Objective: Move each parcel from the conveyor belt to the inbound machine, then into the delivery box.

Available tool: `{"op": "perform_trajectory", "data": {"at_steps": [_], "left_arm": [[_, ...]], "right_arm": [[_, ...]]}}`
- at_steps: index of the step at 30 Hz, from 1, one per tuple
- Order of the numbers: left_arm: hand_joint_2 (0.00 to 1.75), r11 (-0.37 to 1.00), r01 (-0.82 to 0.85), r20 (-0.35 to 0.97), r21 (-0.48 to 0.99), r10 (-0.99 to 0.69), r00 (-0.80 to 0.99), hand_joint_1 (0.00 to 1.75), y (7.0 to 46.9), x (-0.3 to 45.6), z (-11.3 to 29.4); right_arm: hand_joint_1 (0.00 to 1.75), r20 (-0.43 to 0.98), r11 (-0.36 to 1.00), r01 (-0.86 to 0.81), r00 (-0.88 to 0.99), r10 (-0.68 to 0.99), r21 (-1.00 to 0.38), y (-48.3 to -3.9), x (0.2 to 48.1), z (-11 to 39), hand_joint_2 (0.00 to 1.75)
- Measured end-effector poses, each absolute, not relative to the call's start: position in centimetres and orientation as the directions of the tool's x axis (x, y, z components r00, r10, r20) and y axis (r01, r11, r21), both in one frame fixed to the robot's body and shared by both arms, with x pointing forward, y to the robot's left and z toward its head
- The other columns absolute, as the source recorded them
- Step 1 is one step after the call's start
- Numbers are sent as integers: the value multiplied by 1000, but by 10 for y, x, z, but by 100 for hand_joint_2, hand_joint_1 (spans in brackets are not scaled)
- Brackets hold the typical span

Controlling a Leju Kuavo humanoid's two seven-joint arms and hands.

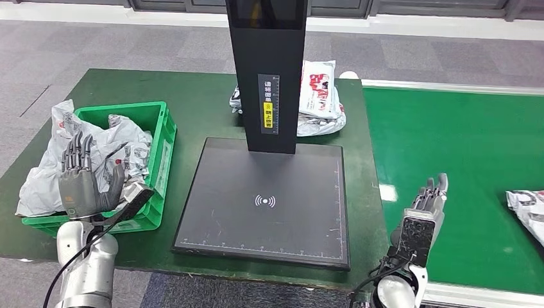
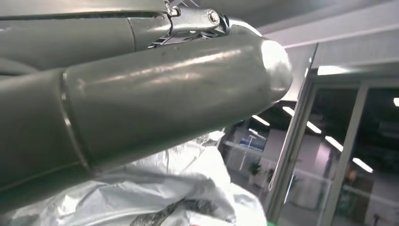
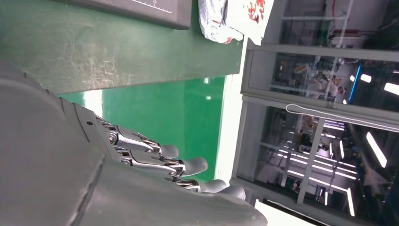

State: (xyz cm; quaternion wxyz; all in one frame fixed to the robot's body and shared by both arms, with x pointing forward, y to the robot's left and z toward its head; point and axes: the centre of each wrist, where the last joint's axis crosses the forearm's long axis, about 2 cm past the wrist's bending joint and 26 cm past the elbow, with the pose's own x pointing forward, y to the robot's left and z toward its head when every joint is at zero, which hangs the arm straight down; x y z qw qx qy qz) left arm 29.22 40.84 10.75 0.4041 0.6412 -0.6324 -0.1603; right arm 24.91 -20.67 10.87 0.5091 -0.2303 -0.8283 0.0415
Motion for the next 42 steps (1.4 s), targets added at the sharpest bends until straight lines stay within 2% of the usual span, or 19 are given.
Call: {"op": "perform_trajectory", "data": {"at_steps": [11,13,15,17,21,23,27,31,35,42], "left_arm": [[0,228,-733,427,642,-899,94,0,389,298,102],[0,259,-744,442,616,-895,54,0,380,301,102],[87,297,-755,465,585,-885,12,0,369,304,103],[175,347,-766,506,541,-862,-33,0,354,308,105],[175,486,-746,593,456,-791,-153,0,318,321,112],[175,598,-699,682,393,-699,-215,0,291,330,114],[175,772,-547,786,323,-541,-299,0,235,341,116],[175,897,-320,856,305,-405,-321,0,195,349,117],[175,956,-122,902,267,-292,-319,0,159,352,114],[175,977,54,939,208,-183,-292,0,131,350,104]], "right_arm": [[0,833,890,347,-362,419,-298,-207,250,106,0],[0,834,890,347,-359,418,-297,-207,250,106,87],[0,838,891,346,-355,414,-293,-207,250,105,175],[0,844,894,342,-349,406,-289,-208,251,104,175],[0,853,897,332,-334,401,-292,-211,258,102,175],[0,857,896,321,-316,406,-306,-213,263,100,175],[0,861,891,307,-284,422,-335,-219,272,94,175],[0,856,875,307,-247,454,-375,-225,281,90,175],[0,829,835,314,-200,523,-451,-232,295,86,175],[0,805,792,307,-116,581,-527,-246,306,75,175]]}}
